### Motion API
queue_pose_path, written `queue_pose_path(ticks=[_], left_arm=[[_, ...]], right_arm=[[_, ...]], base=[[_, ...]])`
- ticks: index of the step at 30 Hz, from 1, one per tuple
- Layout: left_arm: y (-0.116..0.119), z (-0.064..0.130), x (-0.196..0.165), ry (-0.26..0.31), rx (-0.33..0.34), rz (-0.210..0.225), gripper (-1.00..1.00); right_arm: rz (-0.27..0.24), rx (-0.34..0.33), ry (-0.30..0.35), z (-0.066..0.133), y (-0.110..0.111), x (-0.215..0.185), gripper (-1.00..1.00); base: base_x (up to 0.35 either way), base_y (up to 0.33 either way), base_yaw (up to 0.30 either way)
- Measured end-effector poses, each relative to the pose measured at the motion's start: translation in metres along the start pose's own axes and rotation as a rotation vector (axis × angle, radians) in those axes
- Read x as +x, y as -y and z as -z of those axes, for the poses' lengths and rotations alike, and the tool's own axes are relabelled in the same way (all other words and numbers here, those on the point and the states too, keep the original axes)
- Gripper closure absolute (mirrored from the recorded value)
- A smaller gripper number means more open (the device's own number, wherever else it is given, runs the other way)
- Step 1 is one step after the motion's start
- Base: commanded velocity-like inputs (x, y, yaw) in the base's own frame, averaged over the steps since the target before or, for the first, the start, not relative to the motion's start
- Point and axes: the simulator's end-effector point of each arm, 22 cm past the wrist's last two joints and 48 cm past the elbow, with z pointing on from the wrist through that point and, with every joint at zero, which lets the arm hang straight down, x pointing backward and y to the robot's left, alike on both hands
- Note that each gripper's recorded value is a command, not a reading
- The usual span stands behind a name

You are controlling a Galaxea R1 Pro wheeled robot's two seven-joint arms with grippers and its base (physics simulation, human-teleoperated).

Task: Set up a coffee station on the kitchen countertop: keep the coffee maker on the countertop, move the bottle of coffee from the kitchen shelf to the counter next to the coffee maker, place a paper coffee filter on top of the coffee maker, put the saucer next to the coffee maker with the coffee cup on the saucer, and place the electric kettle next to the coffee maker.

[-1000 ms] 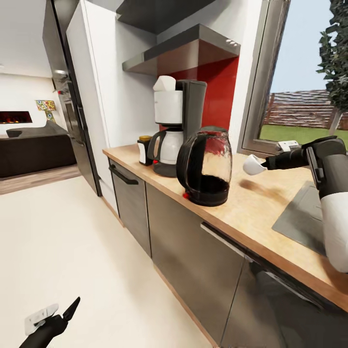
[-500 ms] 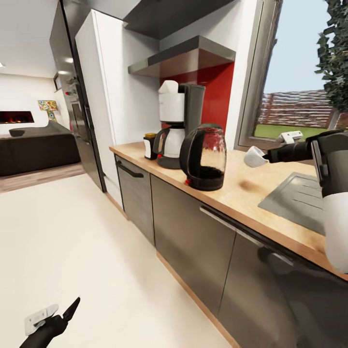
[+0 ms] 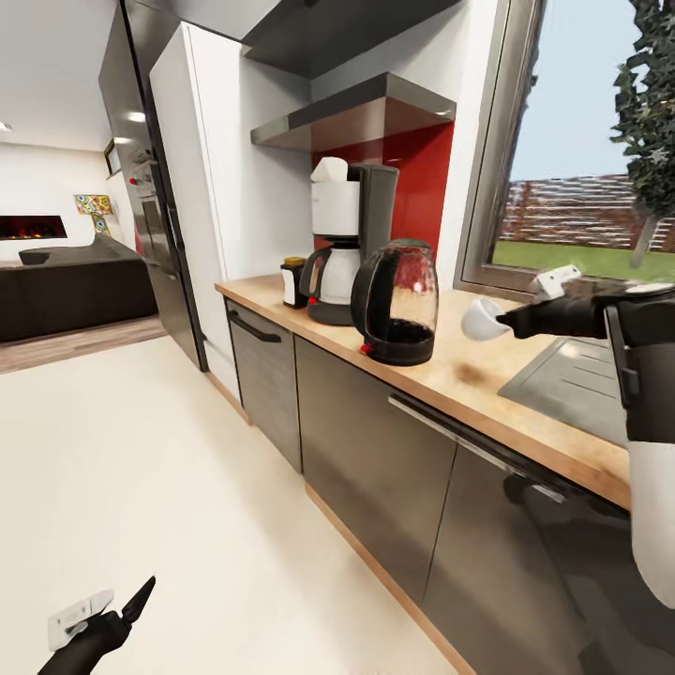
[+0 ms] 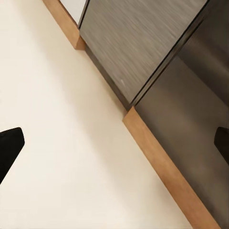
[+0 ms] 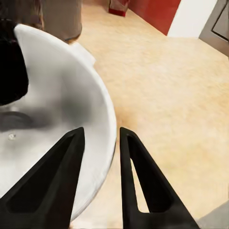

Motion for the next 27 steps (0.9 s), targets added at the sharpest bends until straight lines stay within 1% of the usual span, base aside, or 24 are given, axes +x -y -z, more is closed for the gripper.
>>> queue_pose_path(ticks=[1, 5, 8, 9, 15, 27], left_arm=[[0.000, 0.000, 0.000, -0.003, 0.000, 0.001, -1.00], [-0.001, 0.000, 0.007, -0.034, -0.001, 0.009, -1.00], [-0.002, 0.001, 0.011, -0.045, -0.005, 0.012, -1.00], [-0.006, 0.002, 0.017, -0.059, -0.013, 0.017, -1.00], [-0.009, 0.002, 0.021, -0.068, -0.018, 0.021, -1.00], [-0.011, 0.003, 0.024, -0.072, -0.023, 0.024, -1.00]], right_arm=[[0.021, -0.030, 0.011, 0.005, -0.012, 0.002, 1.00], [0.050, -0.076, 0.020, 0.011, -0.032, 0.008, 1.00], [0.053, -0.084, 0.017, 0.012, -0.035, 0.011, 1.00], [0.054, -0.092, 0.015, 0.012, -0.038, 0.013, 1.00], [0.055, -0.094, 0.014, 0.012, -0.039, 0.015, 1.00], [0.052, -0.100, 0.010, 0.013, -0.041, 0.019, 1.00]], base=[[-0.001, 0.000, 0.000], [0.000, 0.017, 0.000], [0.000, 0.074, 0.000], [0.000, 0.047, 0.000], [-0.030, 0.054, -0.031], [-0.012, 0.015, -0.241]])
